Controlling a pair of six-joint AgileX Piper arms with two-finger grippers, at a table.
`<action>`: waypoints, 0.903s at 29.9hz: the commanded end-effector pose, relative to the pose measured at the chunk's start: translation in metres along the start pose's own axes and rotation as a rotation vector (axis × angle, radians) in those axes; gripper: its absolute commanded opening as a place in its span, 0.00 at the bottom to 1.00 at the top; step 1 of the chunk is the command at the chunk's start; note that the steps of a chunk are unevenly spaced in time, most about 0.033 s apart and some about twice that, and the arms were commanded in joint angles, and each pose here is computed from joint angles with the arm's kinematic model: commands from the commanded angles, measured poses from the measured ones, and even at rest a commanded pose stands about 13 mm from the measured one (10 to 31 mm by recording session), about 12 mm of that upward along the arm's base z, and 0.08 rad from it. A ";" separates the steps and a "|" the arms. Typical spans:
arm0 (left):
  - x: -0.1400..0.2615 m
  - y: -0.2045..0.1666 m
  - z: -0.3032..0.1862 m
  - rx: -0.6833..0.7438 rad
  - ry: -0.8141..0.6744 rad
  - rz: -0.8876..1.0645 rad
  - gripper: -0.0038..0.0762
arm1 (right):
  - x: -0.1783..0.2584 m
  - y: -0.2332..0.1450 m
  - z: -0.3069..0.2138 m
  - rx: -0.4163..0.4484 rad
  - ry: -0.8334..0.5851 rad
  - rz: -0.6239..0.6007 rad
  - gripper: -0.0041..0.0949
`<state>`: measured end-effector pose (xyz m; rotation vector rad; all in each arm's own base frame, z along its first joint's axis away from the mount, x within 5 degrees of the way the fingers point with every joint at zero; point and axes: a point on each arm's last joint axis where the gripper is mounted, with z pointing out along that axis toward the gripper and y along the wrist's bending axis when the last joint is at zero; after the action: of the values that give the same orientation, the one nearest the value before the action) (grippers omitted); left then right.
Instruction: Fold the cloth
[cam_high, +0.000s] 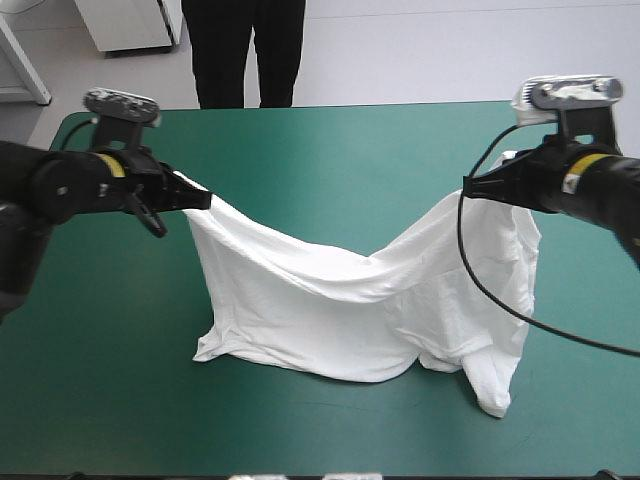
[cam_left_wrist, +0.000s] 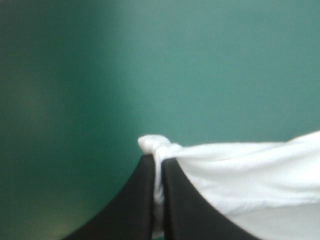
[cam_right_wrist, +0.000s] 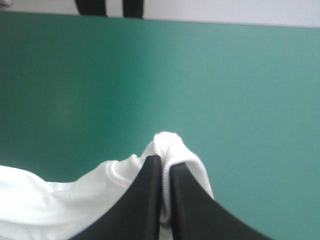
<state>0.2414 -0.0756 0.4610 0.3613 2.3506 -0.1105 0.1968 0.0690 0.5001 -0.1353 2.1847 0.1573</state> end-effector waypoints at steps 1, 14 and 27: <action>-0.011 0.003 0.043 -0.044 0.012 0.005 0.04 | -0.002 -0.004 0.049 0.081 -0.031 -0.013 0.02; -0.026 0.001 0.175 -0.068 0.104 0.008 0.04 | 0.018 -0.045 0.218 0.090 0.222 0.125 0.02; -0.023 0.004 0.237 -0.128 0.125 -0.015 0.07 | 0.027 -0.056 0.275 0.099 0.289 0.130 0.18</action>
<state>0.4177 -0.1238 0.2731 0.3480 2.5899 0.0532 0.4103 0.0606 0.2823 0.0668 2.6044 0.1018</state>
